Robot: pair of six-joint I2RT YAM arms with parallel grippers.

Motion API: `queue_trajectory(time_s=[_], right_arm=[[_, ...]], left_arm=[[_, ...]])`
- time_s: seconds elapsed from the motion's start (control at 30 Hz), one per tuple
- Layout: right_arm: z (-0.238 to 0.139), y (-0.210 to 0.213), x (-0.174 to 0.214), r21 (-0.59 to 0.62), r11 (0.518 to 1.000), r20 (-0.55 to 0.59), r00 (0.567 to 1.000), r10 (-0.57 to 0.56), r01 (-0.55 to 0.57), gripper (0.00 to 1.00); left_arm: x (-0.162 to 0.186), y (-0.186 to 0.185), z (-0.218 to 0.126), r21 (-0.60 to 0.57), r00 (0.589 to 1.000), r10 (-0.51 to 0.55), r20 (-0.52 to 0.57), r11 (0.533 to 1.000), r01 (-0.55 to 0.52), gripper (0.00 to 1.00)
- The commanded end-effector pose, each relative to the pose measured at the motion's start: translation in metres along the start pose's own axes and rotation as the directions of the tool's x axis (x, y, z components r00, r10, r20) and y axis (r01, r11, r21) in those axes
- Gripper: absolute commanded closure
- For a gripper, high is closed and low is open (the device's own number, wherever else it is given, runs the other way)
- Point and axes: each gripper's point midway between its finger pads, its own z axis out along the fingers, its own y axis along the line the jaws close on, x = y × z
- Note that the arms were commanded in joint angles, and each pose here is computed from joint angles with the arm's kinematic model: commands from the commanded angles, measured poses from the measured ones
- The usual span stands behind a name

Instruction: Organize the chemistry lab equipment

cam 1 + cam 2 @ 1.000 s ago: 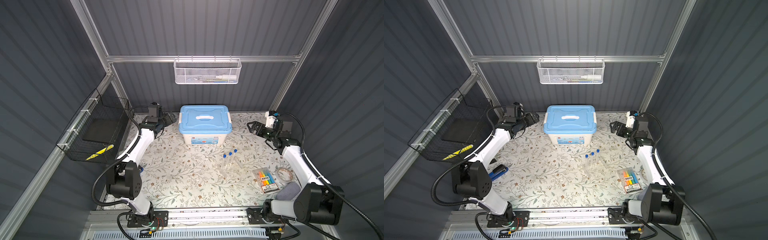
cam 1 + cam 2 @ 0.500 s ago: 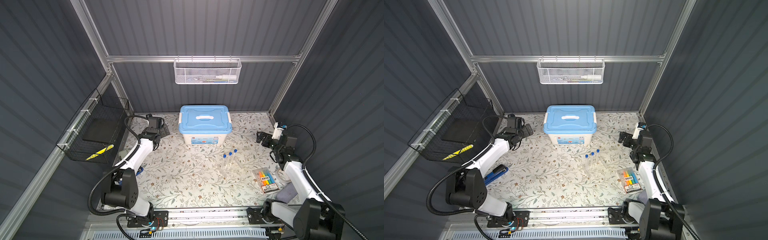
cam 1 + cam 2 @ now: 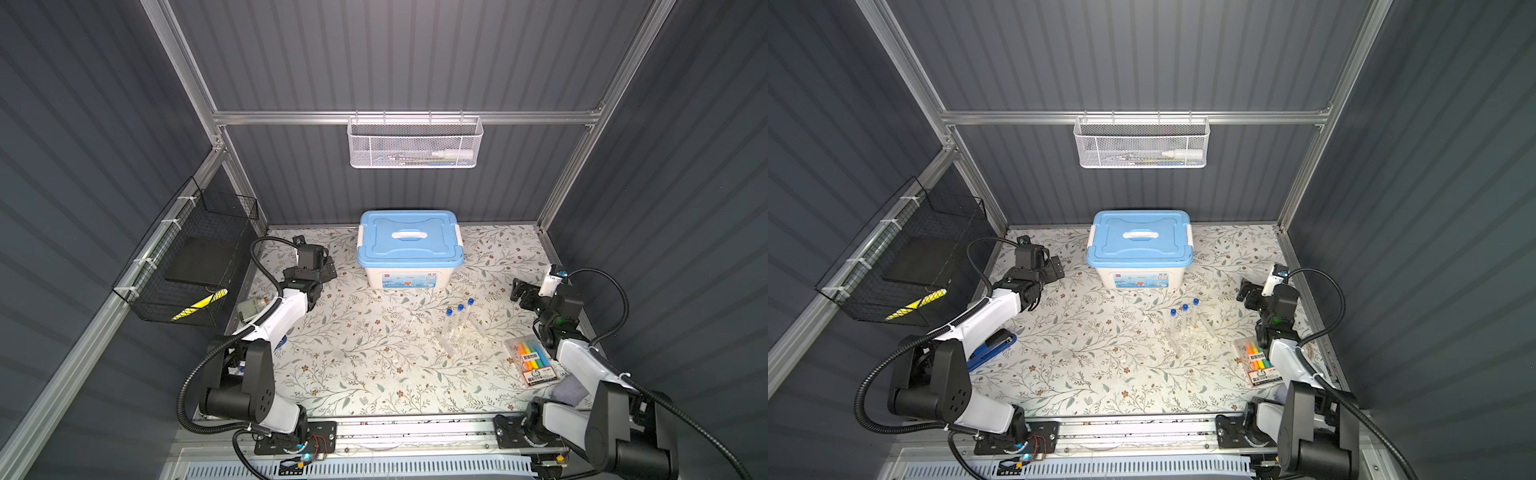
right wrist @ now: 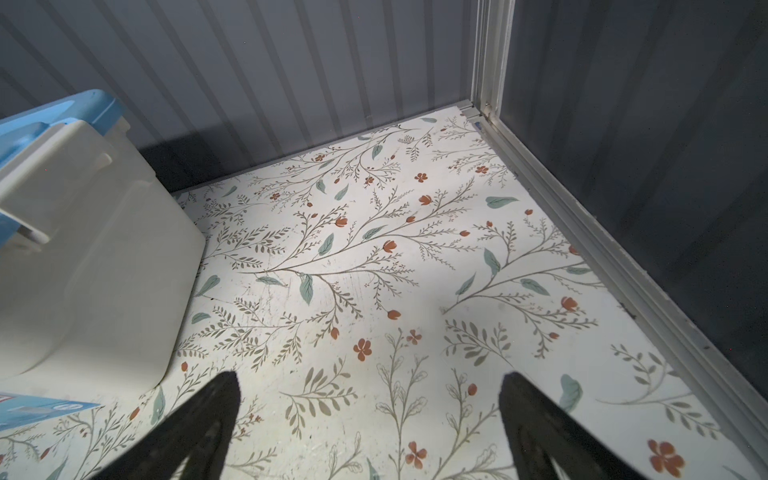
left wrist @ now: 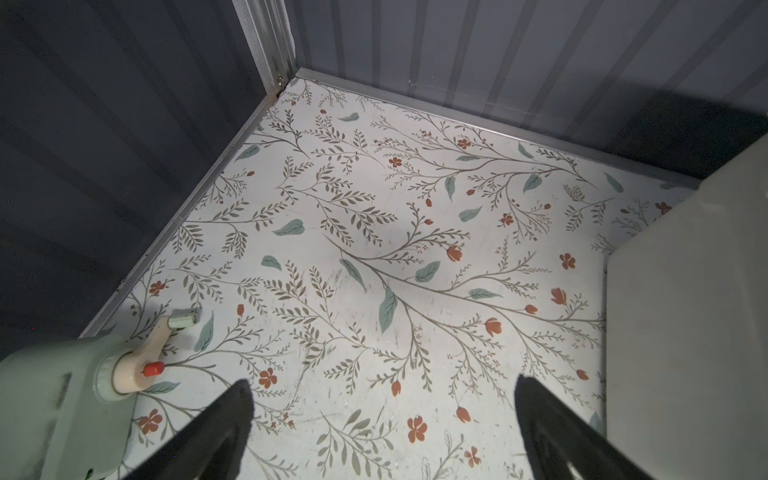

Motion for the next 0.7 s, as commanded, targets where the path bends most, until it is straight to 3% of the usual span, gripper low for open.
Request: queue_trajectory(time_s=[0.0,0.33,0.5,0.63,0.67], right_arm=[[0.001,-0.001,-0.009,-0.005,1.000,0.097,0.995,-0.001,0.001,0.01],[0.007,0.001,-0.002,-0.013,1.000,0.139,0.990,0.001,0.001,0.01],[0.019,0.012,0.006,-0.014,0.998,0.101,0.993,-0.062,0.063,0.01],[0.023,0.017,0.014,0.003,0.994,0.165,0.981,-0.104,0.105,0.01],[0.022,0.014,0.019,0.023,0.995,0.124,0.987,-0.099,0.096,0.01]], left_arm=[[-0.006,0.004,0.000,-0.020,0.999,0.019,0.046,1.000,-0.018,0.00],[0.012,0.013,0.007,-0.049,0.995,0.025,0.096,0.999,-0.020,0.00],[0.019,0.016,0.011,-0.061,0.994,0.044,0.096,0.997,-0.038,0.00],[0.021,0.015,0.014,-0.059,0.993,0.060,0.101,0.997,-0.054,0.00],[0.021,0.015,0.014,-0.062,0.992,0.065,0.106,0.996,-0.058,0.00]])
